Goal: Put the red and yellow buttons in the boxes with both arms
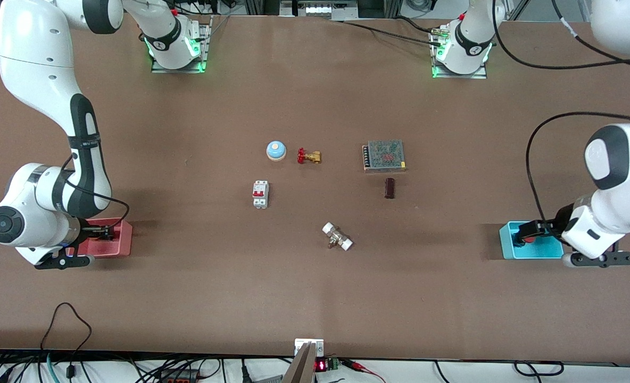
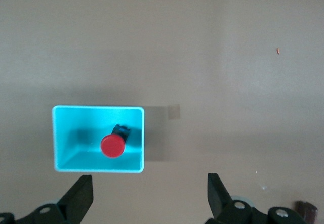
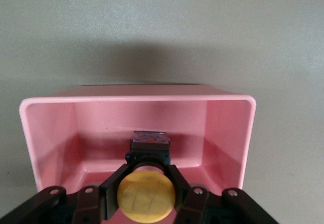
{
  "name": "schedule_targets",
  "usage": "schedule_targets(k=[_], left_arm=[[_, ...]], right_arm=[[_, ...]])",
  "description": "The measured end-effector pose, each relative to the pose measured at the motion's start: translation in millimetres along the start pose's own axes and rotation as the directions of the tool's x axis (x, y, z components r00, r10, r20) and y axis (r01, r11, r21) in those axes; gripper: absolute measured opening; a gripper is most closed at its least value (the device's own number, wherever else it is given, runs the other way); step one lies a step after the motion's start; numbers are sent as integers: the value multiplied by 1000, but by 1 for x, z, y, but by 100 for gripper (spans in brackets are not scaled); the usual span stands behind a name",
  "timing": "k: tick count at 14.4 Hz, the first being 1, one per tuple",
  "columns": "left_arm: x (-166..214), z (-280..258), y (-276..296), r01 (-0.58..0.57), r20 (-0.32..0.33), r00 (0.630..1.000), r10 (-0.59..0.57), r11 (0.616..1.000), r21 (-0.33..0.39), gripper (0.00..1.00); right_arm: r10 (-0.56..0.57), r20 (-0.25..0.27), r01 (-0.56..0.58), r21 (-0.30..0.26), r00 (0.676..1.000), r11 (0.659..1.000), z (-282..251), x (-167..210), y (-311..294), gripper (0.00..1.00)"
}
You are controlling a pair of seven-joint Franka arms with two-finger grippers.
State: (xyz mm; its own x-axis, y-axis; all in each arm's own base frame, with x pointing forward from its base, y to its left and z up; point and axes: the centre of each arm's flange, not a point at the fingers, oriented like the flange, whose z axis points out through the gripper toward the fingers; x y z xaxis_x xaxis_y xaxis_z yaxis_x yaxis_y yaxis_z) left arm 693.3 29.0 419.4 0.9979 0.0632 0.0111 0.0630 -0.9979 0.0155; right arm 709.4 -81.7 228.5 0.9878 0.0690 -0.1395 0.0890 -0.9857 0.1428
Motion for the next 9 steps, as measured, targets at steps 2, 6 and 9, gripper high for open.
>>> schedule_targets(k=[2, 6, 9], left_arm=[[-12, -32, 0, 0, 8, 1000, 0, 1000, 4, 100], [-42, -88, 2, -3, 33, 999, 3, 1000, 6, 100], [-61, -119, 6, -10, 17, 1000, 10, 1000, 4, 100]], right_arm=[[15, -6, -15, 20, 1000, 1000, 1, 0, 1, 42], [46, -14, -45, 64, 999, 997, 6, 1, 1, 80], [47, -38, -45, 64, 998, 997, -8, 5, 2, 100]])
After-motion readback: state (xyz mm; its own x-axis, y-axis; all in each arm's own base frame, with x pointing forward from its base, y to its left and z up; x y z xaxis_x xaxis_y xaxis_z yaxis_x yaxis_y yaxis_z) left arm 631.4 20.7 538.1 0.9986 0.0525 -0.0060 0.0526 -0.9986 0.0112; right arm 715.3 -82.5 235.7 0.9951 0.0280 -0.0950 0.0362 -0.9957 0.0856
